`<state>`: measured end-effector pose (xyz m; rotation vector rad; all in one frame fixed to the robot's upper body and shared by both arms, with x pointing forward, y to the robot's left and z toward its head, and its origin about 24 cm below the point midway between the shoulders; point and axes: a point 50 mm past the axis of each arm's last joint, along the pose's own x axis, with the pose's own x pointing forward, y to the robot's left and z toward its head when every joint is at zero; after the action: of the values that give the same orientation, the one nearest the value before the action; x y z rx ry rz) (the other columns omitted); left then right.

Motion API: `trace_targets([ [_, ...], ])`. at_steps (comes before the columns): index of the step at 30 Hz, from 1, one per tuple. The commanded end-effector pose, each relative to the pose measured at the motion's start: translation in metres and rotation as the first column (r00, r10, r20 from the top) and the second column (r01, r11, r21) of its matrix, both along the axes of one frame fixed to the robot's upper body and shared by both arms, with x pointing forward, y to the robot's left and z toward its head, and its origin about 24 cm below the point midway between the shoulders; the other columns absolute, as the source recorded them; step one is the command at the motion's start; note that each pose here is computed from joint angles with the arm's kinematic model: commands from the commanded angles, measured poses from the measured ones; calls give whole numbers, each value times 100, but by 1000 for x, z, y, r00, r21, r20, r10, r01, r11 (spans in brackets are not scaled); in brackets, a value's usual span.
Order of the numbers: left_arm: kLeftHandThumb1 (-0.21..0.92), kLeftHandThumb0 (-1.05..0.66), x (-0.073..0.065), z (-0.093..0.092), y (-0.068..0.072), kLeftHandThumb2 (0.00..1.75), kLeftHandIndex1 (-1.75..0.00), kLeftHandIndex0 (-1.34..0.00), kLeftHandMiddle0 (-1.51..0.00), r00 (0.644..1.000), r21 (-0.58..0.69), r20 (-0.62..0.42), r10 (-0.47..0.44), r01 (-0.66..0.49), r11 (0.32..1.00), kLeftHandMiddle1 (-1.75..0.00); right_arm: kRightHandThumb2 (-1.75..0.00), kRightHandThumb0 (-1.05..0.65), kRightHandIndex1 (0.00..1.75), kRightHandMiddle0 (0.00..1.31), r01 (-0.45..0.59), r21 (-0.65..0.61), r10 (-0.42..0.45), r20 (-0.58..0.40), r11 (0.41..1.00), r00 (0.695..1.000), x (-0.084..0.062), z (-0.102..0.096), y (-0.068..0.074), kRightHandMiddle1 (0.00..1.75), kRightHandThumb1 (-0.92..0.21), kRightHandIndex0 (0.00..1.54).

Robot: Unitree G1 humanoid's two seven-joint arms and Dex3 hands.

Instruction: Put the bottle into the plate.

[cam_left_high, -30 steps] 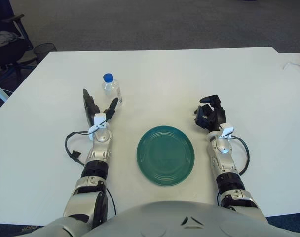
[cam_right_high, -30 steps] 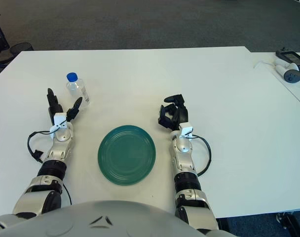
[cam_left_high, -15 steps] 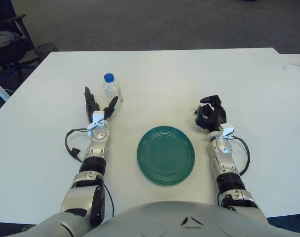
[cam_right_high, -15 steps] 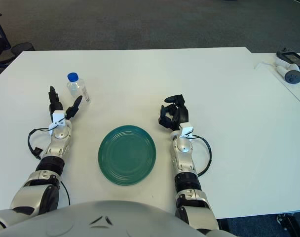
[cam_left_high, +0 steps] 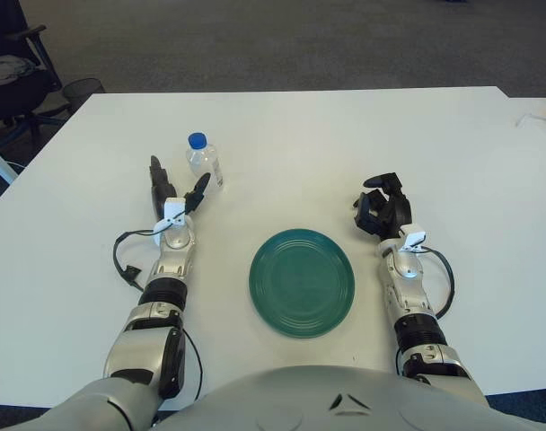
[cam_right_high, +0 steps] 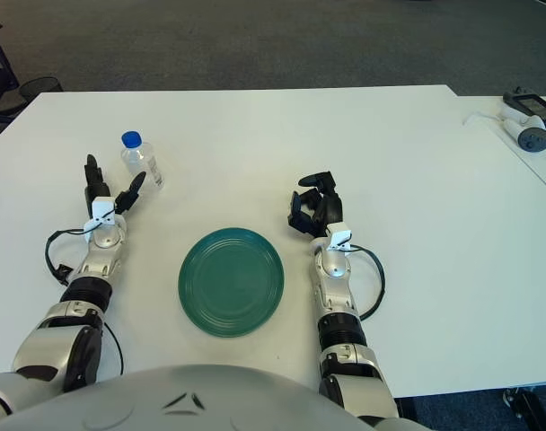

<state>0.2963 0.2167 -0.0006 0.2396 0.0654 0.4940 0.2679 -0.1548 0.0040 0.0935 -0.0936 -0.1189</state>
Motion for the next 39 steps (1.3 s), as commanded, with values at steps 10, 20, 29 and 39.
trace_targets([
  [10,90,-105,2,0,2,6,-51,0,0,999,33,-10,-51,52,998,-51,-112,0,171,26,-7,29,10,-108,1000,994,-11,-21,-1,175,-49,49],
  [20,87,-105,6,2,-3,4,-51,0,0,991,39,-1,-133,133,990,-52,-111,0,171,26,-9,32,12,-98,999,995,-12,-20,1,175,-49,49],
  [29,86,-104,11,5,-7,3,-50,0,0,981,51,-2,-193,192,980,-50,-111,0,171,26,-7,38,11,-98,999,995,-12,-21,3,175,-49,49],
  [39,86,-103,16,3,-12,3,-46,0,0,966,54,-37,-257,259,964,-45,-111,0,171,26,-13,38,17,-101,999,995,-12,-21,4,175,-50,49],
])
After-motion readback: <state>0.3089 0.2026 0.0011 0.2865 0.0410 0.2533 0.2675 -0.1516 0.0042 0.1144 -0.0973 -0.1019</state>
